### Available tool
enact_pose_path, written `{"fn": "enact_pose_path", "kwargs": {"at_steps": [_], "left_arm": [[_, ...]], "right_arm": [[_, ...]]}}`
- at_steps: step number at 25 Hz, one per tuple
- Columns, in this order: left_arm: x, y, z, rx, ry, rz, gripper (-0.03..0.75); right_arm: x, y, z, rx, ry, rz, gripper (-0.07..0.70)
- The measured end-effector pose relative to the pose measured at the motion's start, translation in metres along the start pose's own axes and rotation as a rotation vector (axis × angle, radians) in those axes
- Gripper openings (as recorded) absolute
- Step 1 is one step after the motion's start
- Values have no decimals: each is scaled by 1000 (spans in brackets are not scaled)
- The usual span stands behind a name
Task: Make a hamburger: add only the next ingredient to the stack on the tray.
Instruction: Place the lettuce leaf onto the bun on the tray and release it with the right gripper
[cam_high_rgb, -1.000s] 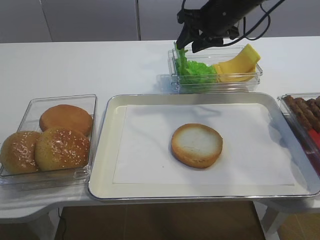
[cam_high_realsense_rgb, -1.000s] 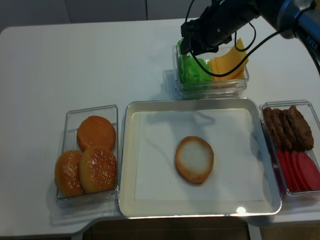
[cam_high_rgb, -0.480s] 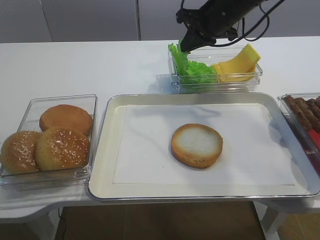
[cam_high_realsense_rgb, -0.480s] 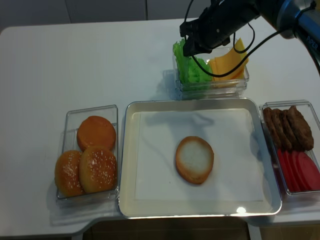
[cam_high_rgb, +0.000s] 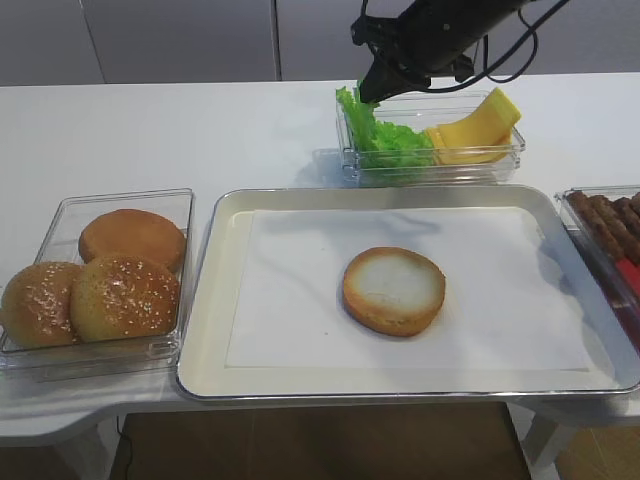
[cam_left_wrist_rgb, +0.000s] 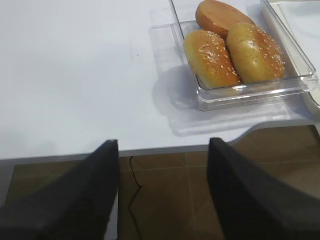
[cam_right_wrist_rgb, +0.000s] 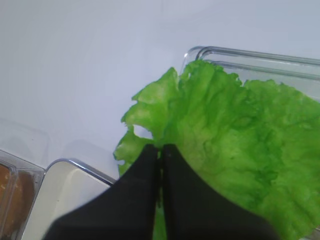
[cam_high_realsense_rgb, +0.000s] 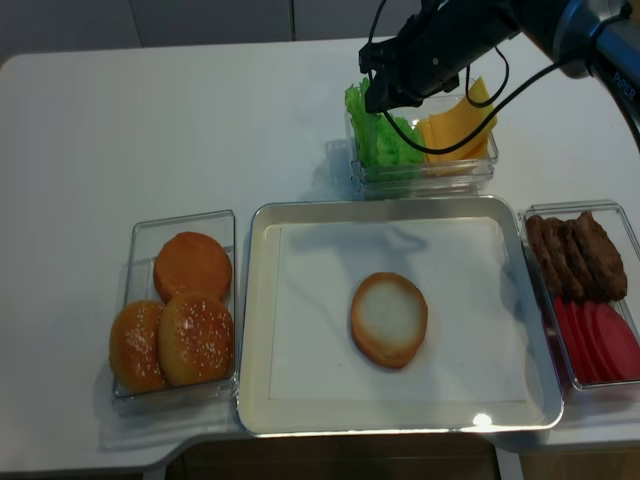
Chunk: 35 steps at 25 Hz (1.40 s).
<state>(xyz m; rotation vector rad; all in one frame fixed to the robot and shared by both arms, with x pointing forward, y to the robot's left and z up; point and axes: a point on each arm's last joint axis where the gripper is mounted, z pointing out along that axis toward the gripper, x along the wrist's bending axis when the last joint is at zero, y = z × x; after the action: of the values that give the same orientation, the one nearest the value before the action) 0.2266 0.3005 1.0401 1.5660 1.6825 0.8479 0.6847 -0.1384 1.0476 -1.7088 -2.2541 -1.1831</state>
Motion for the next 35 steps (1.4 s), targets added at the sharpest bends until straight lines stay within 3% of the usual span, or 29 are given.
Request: {"fn": "enact_pose_path", "kwargs": {"at_steps": [7,25,29,35], "left_arm": [[0,0,0,0,0,0,417],[0,0,0,0,0,0,417],[0,0,0,0,0,0,417],[0,0,0,0,0,0,417]], "right_arm": [[2,1,-4,-5,-4,-10,9],[52,6,-96,-92,-38,-150,8],[63,-6,-120,-89,-47,-151,8],[67,-51,-138,-30,-54,-115,8]]}}
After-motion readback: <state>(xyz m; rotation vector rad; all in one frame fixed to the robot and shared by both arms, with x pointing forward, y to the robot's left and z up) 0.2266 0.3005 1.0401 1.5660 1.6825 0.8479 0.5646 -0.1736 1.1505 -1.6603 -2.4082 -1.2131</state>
